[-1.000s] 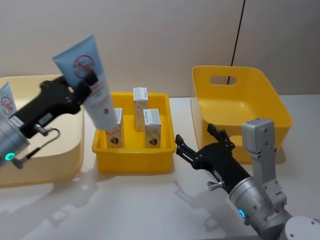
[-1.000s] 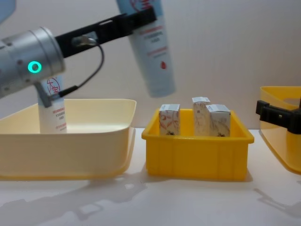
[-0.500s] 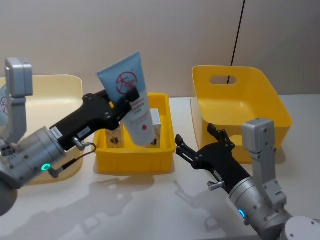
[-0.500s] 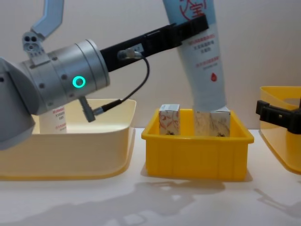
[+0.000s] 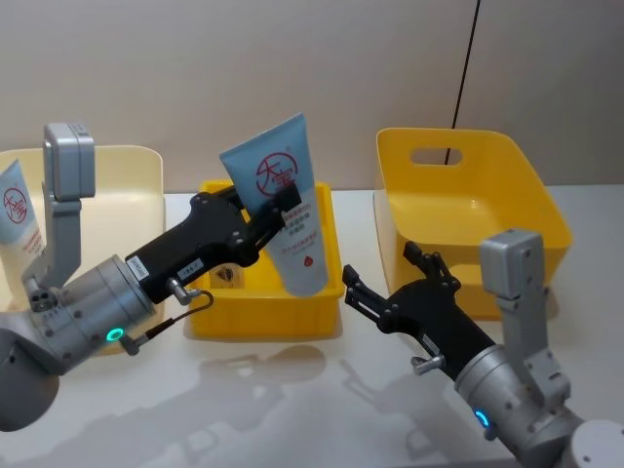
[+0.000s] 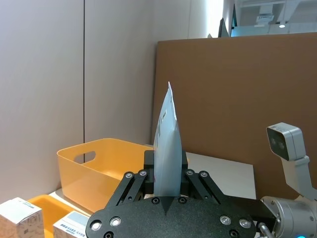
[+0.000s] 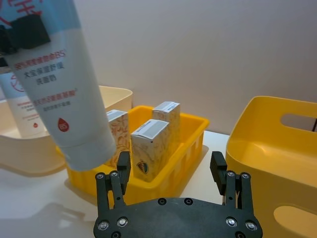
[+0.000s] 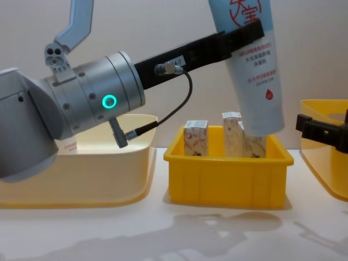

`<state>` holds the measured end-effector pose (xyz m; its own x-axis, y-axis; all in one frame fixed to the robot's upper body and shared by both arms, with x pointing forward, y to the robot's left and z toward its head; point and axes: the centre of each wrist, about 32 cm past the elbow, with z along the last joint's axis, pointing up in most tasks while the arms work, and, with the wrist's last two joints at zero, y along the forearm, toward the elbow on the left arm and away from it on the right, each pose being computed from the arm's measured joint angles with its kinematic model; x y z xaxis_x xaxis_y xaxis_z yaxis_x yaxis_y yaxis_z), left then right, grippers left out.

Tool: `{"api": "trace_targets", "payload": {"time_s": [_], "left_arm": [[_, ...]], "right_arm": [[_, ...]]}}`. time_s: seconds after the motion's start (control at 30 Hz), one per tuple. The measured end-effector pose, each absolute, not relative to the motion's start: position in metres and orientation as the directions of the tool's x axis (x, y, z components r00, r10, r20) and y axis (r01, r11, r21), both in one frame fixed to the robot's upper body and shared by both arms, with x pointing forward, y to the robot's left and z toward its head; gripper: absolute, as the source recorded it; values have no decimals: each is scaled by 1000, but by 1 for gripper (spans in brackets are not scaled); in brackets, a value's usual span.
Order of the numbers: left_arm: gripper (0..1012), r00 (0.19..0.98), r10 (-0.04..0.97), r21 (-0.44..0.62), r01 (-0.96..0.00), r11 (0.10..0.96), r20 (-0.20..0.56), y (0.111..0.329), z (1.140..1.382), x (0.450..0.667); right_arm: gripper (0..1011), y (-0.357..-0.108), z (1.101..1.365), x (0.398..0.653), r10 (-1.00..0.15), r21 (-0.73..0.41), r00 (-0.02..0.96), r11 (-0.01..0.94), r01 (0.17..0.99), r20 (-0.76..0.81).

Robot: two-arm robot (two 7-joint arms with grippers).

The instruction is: Bimanual collaborative sorting of washing and personal care products

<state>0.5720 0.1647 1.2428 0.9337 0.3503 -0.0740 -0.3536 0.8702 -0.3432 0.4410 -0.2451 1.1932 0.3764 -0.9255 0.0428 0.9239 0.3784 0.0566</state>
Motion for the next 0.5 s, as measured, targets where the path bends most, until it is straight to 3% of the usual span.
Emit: {"api": "trace_targets", "payload": {"time_s": [0.5], "left_arm": [[255,940,334,-345,-338,875,-73,159,1241,571]], "right_arm": [[1001,-279,1214,427,-849,19,528,528,849,8]]}}
